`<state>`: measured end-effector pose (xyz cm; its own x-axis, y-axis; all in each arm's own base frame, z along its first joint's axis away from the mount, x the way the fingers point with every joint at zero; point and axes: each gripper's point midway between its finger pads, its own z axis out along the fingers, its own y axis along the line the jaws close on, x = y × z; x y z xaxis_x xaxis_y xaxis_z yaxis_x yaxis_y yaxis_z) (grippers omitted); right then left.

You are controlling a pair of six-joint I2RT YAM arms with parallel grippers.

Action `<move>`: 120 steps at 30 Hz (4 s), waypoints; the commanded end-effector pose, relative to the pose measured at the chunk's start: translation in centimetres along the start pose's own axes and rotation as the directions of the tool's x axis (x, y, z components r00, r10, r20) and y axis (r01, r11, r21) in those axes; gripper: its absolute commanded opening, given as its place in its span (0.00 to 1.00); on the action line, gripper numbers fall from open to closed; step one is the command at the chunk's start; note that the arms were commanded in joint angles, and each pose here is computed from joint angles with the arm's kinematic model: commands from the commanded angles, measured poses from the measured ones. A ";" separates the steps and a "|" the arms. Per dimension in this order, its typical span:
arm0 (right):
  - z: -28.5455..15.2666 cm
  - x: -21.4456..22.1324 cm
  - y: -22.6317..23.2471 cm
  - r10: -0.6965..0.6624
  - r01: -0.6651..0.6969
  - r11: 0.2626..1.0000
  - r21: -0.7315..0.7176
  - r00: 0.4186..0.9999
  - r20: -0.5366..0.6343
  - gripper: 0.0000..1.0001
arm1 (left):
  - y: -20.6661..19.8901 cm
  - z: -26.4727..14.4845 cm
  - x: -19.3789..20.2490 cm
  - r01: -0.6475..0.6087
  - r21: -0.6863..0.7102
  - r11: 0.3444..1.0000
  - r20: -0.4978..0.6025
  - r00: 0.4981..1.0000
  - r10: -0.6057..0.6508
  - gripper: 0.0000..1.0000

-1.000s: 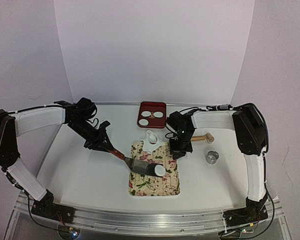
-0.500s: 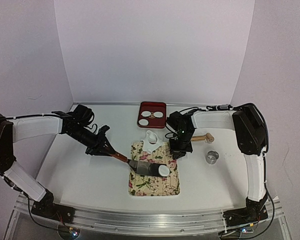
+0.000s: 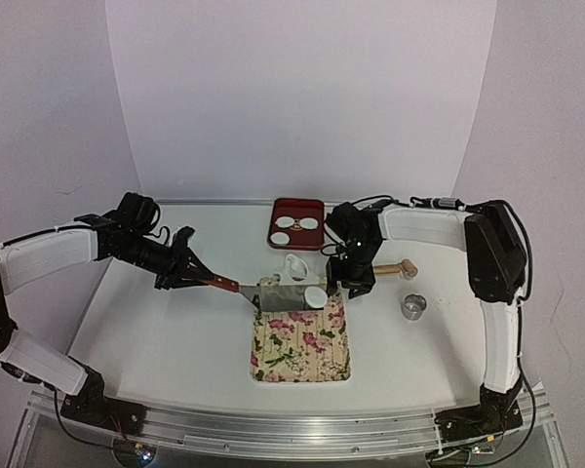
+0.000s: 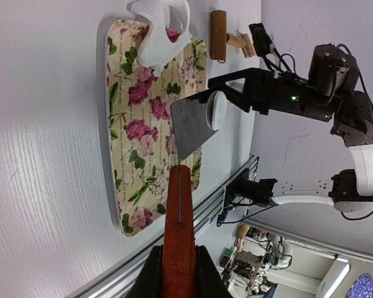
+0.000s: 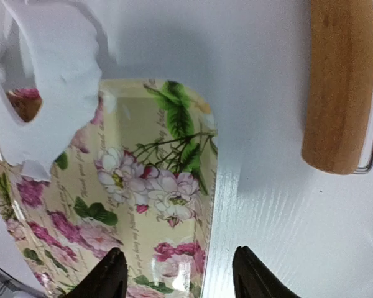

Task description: Roll out the dumpling wrappers from the dough

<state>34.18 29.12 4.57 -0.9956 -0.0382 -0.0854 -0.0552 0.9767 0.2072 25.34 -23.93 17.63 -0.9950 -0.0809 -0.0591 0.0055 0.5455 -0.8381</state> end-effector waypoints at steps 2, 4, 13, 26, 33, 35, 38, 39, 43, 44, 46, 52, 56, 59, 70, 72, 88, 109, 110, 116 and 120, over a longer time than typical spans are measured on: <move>-7.5 -3.5 -0.2 0.050 -0.038 0.996 -0.080 0.987 0.155 0.70 | -3.7 -2.4 -2.9 -0.048 0.049 0.998 0.127 0.991 0.041 0.00; -8.9 -4.0 -0.9 0.073 -0.057 0.994 -0.091 0.980 0.183 0.71 | -4.2 -2.6 -4.3 -0.043 0.048 0.998 0.170 0.985 0.034 0.00; -12.4 -4.4 -4.5 0.140 -0.122 0.989 -0.084 0.956 0.259 0.75 | -6.1 -2.2 -10.8 -0.068 0.067 0.995 0.335 0.941 0.041 0.00; -13.2 -2.9 -6.1 0.163 -0.148 0.986 -0.077 0.949 0.269 0.75 | -5.7 -0.5 -19.4 -0.157 -0.063 0.986 0.478 0.862 0.168 0.00; -13.3 -2.8 -6.4 0.166 -0.151 0.986 -0.076 0.949 0.269 0.75 | -5.4 0.4 -21.7 -0.273 -0.248 0.929 0.486 0.795 0.363 0.00; -13.2 -2.9 -6.4 0.164 -0.149 0.986 -0.078 0.949 0.268 0.75 | -5.5 1.7 -21.7 -0.323 -0.300 0.898 0.444 0.786 0.431 0.00; -13.1 -3.1 -6.3 0.161 -0.145 0.986 -0.078 0.951 0.264 0.76 | -5.6 3.6 -21.4 -0.376 -0.379 0.845 0.364 0.779 0.510 0.00; -13.1 -3.1 -6.3 0.160 -0.145 0.986 -0.077 0.951 0.264 0.76 | -5.4 4.3 -21.1 -0.391 -0.409 0.825 0.335 0.776 0.534 0.00; -13.0 -3.2 -6.4 0.157 -0.142 0.987 -0.078 0.953 0.260 0.76 | -4.5 5.0 -21.0 -0.409 -0.522 0.749 0.273 0.752 0.600 0.00; -13.0 -3.2 -6.4 0.159 -0.143 0.987 -0.078 0.953 0.259 0.76 | -4.3 4.8 -21.2 -0.399 -0.540 0.741 0.273 0.750 0.603 0.00; -13.0 -3.2 -6.4 0.156 -0.140 0.987 -0.077 0.953 0.260 0.76 | -4.6 4.2 -21.5 -0.398 -0.573 0.716 0.276 0.729 0.626 0.00; -13.0 -3.5 -6.2 0.154 -0.137 0.987 -0.082 0.953 0.260 0.76 | -6.3 2.0 -21.9 -0.390 -0.639 0.663 0.299 0.668 0.682 0.00; -13.1 -3.6 -6.2 0.154 -0.137 0.987 -0.084 0.951 0.267 0.76 | -8.7 0.3 -21.3 -0.436 -0.656 0.616 0.321 0.578 0.751 0.00; -12.9 -3.6 -6.2 0.153 -0.136 0.987 -0.083 0.952 0.263 0.76 | -10.4 0.6 -20.3 -0.522 -0.635 0.569 0.300 0.513 0.804 0.00; -12.6 -3.8 -5.9 0.162 -0.141 0.985 -0.099 0.953 0.256 0.76 | -11.9 4.0 -18.3 -0.577 -0.729 0.367 0.144 0.396 0.907 0.00; -12.7 -3.7 -5.9 0.164 -0.142 0.985 -0.102 0.952 0.257 0.76 | -11.6 3.8 -18.6 -0.542 -0.768 0.340 0.128 0.391 0.912 0.00; -12.8 -3.9 -5.7 0.168 -0.143 0.983 -0.113 0.950 0.262 0.76 | -12.3 8.8 -14.8 -0.590 -0.807 -0.028 -0.155 0.166 0.974 0.00; -12.9 -3.7 -5.8 0.157 -0.132 0.985 -0.111 0.952 0.264 0.76 | -14.1 8.0 -15.1 -0.450 -0.863 -0.229 -0.279 0.048 0.959 0.00; -12.9 -3.7 -5.8 0.157 -0.131 0.985 -0.111 0.952 0.263 0.76 | -13.6 8.5 -14.9 -0.456 -0.855 -0.248 -0.301 0.045 0.953 0.00; -13.0 -3.6 -5.8 0.153 -0.128 0.986 -0.109 0.952 0.266 0.76 | -10.3 11.2 -13.2 -0.545 -0.781 -0.305 -0.391 0.046 0.919 0.00; -13.4 -3.9 -5.8 0.147 -0.121 0.987 -0.107 0.949 0.281 0.76 | -9.9 11.3 -13.0 -0.552 -0.778 -0.299 -0.396 0.063 0.916 0.00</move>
<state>36.61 20.95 15.30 -0.9465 0.1654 -0.2770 0.0749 0.9478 0.3101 39.10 -37.39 19.41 -0.1018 0.8444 -0.5259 0.4978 0.5009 0.7080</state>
